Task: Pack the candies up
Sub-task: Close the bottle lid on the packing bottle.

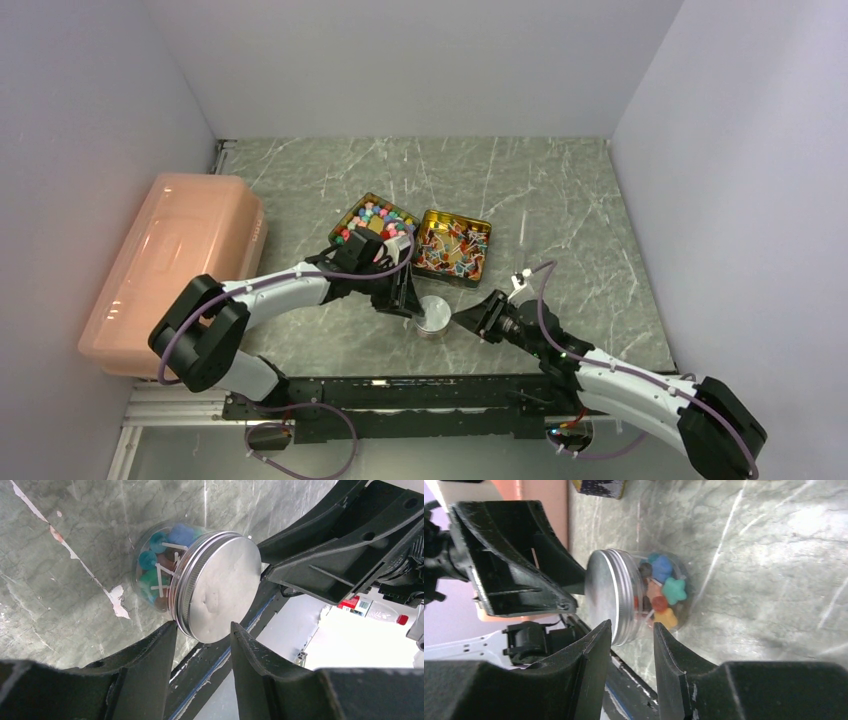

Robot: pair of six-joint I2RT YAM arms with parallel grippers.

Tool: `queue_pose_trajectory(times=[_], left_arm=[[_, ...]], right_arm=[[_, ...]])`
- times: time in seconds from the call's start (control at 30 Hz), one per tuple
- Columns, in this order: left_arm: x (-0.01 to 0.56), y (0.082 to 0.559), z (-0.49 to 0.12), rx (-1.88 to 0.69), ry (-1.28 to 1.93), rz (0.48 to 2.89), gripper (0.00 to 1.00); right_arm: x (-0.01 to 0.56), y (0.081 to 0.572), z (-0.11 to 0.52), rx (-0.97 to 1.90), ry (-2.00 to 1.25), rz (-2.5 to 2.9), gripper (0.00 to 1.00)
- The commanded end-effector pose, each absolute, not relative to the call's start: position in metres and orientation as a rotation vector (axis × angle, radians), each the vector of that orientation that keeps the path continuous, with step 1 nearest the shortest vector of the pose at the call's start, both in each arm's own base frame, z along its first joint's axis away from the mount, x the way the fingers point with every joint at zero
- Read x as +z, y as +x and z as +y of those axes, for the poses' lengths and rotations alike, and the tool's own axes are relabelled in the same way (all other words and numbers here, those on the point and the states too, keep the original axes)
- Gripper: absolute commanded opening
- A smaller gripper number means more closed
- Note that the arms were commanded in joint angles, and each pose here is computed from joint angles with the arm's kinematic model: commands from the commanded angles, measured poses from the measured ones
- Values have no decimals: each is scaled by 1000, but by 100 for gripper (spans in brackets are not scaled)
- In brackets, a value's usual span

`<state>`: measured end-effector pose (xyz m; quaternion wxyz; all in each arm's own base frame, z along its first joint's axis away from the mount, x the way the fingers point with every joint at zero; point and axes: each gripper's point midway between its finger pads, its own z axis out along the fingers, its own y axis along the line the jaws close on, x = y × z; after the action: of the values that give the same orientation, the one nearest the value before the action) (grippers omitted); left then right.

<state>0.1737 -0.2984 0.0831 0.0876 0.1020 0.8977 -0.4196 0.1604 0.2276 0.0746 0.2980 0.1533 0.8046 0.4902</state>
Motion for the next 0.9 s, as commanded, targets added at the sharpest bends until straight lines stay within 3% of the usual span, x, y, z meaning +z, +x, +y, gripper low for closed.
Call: queue_pose_trajectory(times=[0.0, 0.4, 0.67, 0.87], left_arm=[[95, 180, -307, -1271, 366, 2617, 49], [95, 184, -290, -1110, 350, 2641, 50], [107, 178, -288, -1170, 351, 2571, 52], [112, 169, -279, -1209, 352, 2449, 62]], right_arm=[[66, 164, 220, 1200, 355, 2155, 40], [111, 184, 215, 989, 95, 2104, 40], [132, 188, 221, 892, -96, 2135, 39], [140, 191, 224, 845, -183, 2150, 39]])
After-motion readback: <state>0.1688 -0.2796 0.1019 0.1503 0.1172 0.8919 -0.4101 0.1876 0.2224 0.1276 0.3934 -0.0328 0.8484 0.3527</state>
